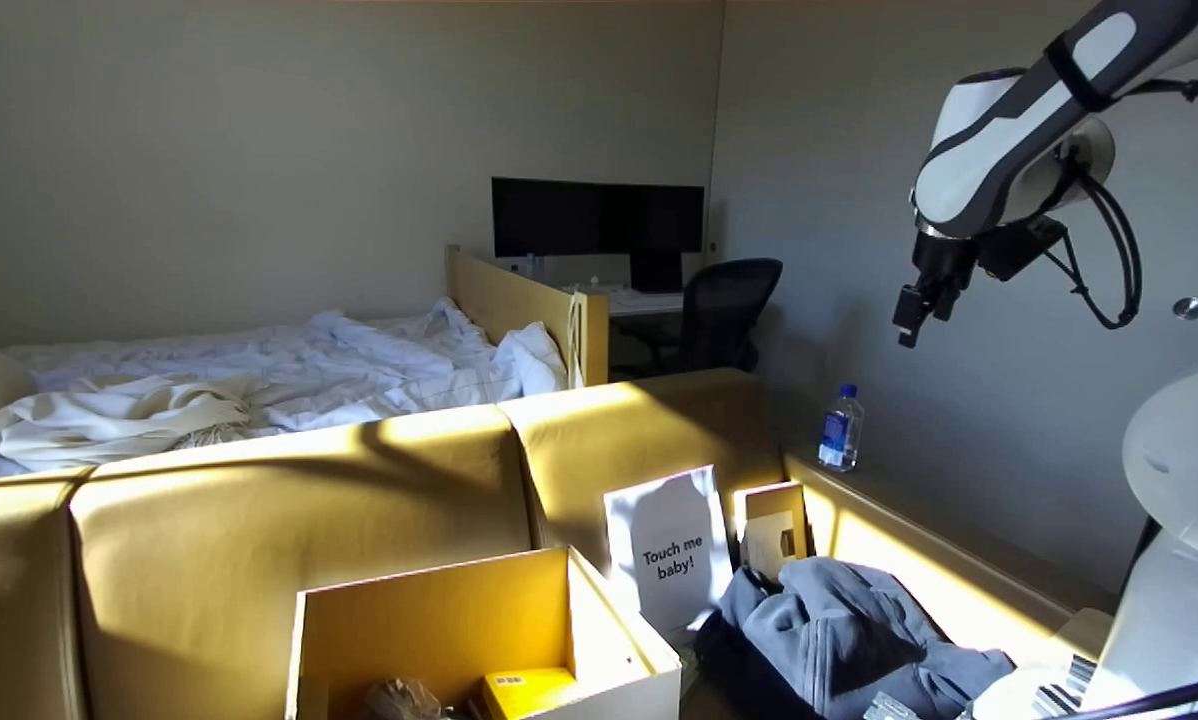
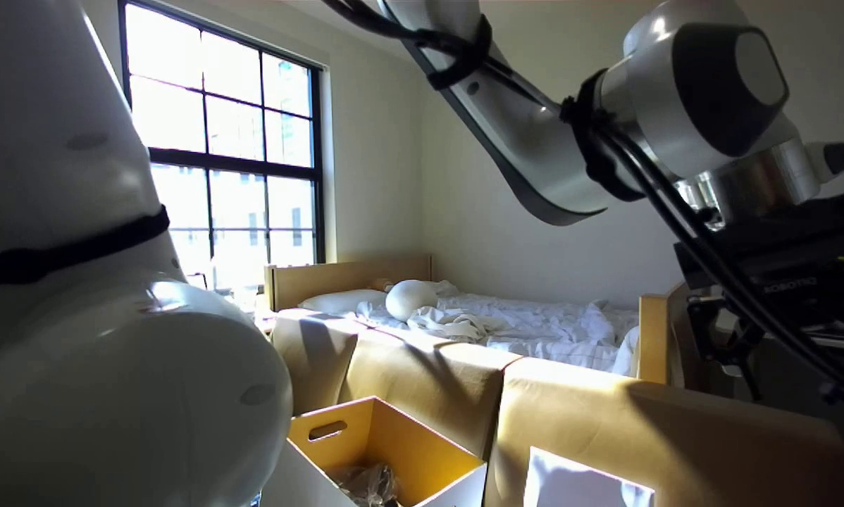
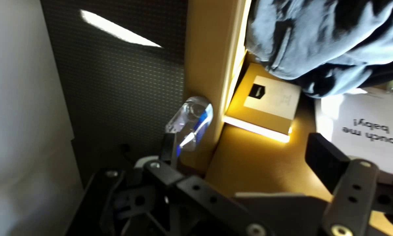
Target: Put the water inside the box
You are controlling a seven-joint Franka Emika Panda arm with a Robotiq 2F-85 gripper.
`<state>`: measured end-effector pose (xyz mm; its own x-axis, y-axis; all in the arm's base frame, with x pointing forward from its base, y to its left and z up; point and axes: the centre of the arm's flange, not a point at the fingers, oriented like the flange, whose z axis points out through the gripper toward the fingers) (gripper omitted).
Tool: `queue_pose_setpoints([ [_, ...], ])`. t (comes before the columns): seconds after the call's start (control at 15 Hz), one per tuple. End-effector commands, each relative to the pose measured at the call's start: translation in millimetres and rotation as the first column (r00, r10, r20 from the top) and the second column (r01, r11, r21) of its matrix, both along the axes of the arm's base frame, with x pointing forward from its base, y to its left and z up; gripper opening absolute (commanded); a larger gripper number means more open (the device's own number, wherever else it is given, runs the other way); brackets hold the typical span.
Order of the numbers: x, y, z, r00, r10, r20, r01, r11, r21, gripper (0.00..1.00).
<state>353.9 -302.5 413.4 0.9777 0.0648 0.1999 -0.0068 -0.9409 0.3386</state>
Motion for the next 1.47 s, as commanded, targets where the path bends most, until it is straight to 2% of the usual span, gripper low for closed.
queue_pose_setpoints([
  [0.0, 55, -67, -24, 0.982, -0.165, -0.095, 0.168, 0.986, 0.020, 1.00],
  [0.13, 73, -88, -24, 0.960, -0.242, -0.144, 0.256, 0.962, 0.092, 1.00],
  [0.2, 32, -50, -23, 0.979, -0.187, -0.086, 0.193, 0.979, 0.066, 1.00],
  [0.33, 47, -54, -27, 0.976, -0.190, -0.108, 0.197, 0.979, 0.057, 1.00],
  [0.53, 41, -53, -27, 0.975, -0.194, -0.104, 0.201, 0.977, 0.064, 1.00],
  [0.6, 38, -44, -26, 0.977, -0.184, -0.107, 0.190, 0.980, 0.050, 1.00],
  [0.73, 51, -48, -25, 0.982, -0.176, -0.069, 0.177, 0.984, 0.006, 1.00],
  [1.0, 97, -92, -33, 0.990, -0.141, 0.000, 0.141, 0.990, -0.026, 1.00],
  [1.07, 110, -110, -37, 0.989, -0.147, 0.005, 0.147, 0.989, -0.008, 1.00],
  [1.2, 126, -142, -52, 0.982, -0.190, -0.013, 0.189, 0.981, -0.036, 1.00],
  [1.4, 148, -189, -79, 0.970, -0.243, -0.009, 0.243, 0.970, 0.012, 1.00],
])
